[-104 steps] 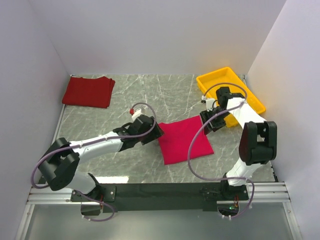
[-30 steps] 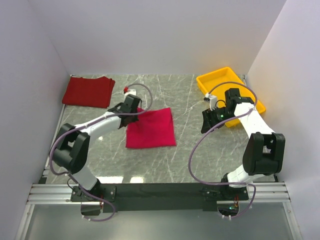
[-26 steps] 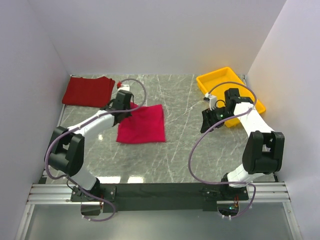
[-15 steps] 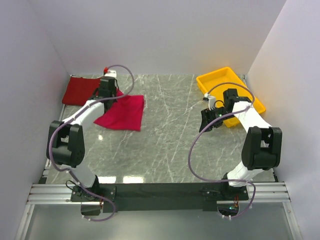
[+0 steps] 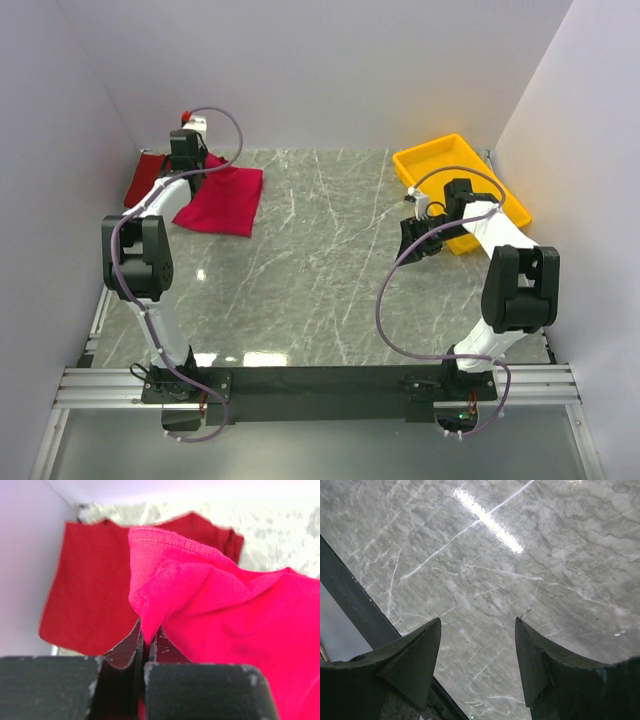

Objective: Fold and stack the t-shirts
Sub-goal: Neatly place the folded tshirt to the corner

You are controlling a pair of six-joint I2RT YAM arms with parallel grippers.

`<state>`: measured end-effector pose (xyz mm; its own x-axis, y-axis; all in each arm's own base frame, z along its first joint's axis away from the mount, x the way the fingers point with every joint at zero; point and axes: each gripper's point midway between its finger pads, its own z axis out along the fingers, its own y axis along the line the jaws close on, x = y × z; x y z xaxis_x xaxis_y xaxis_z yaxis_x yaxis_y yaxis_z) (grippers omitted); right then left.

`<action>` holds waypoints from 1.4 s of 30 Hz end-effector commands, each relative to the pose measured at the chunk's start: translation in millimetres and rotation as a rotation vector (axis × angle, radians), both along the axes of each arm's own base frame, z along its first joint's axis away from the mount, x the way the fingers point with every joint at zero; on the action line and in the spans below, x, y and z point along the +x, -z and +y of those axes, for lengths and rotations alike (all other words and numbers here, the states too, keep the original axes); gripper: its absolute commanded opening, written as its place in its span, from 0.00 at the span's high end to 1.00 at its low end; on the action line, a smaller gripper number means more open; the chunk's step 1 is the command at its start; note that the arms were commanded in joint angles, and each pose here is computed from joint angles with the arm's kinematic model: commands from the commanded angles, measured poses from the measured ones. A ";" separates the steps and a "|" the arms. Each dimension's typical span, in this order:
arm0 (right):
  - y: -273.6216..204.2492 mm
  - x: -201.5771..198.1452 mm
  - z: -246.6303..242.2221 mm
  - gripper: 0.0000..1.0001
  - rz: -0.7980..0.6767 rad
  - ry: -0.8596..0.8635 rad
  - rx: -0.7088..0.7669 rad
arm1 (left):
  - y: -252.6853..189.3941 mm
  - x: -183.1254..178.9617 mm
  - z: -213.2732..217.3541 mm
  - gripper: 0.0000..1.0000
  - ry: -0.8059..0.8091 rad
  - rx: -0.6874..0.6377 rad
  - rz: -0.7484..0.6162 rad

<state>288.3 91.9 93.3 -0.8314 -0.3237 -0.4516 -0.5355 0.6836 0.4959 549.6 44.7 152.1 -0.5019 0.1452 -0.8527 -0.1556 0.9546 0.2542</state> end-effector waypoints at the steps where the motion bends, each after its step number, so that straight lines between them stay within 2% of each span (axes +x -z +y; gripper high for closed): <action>1: -3.6 16.4 -2.8 0.32 -0.045 0.015 0.012 | -71.3 30.2 5.5 0.99 0.032 0.036 -0.206; 3: -0.4 16.5 -3.6 0.32 -0.036 0.021 0.013 | -77.5 34.5 25.4 0.99 0.008 0.043 -0.216; 19: 23.3 15.2 -4.5 0.32 0.014 0.042 0.016 | -113.5 68.5 86.6 0.99 -0.027 0.092 -0.302; 31: 28.9 17.3 -4.2 0.32 0.031 0.049 0.022 | -110.7 72.8 132.8 0.99 -0.120 0.124 -0.327; 42: 32.9 17.4 -3.9 0.32 0.043 0.052 0.024 | -91.4 84.7 142.2 0.99 -0.112 0.103 -0.324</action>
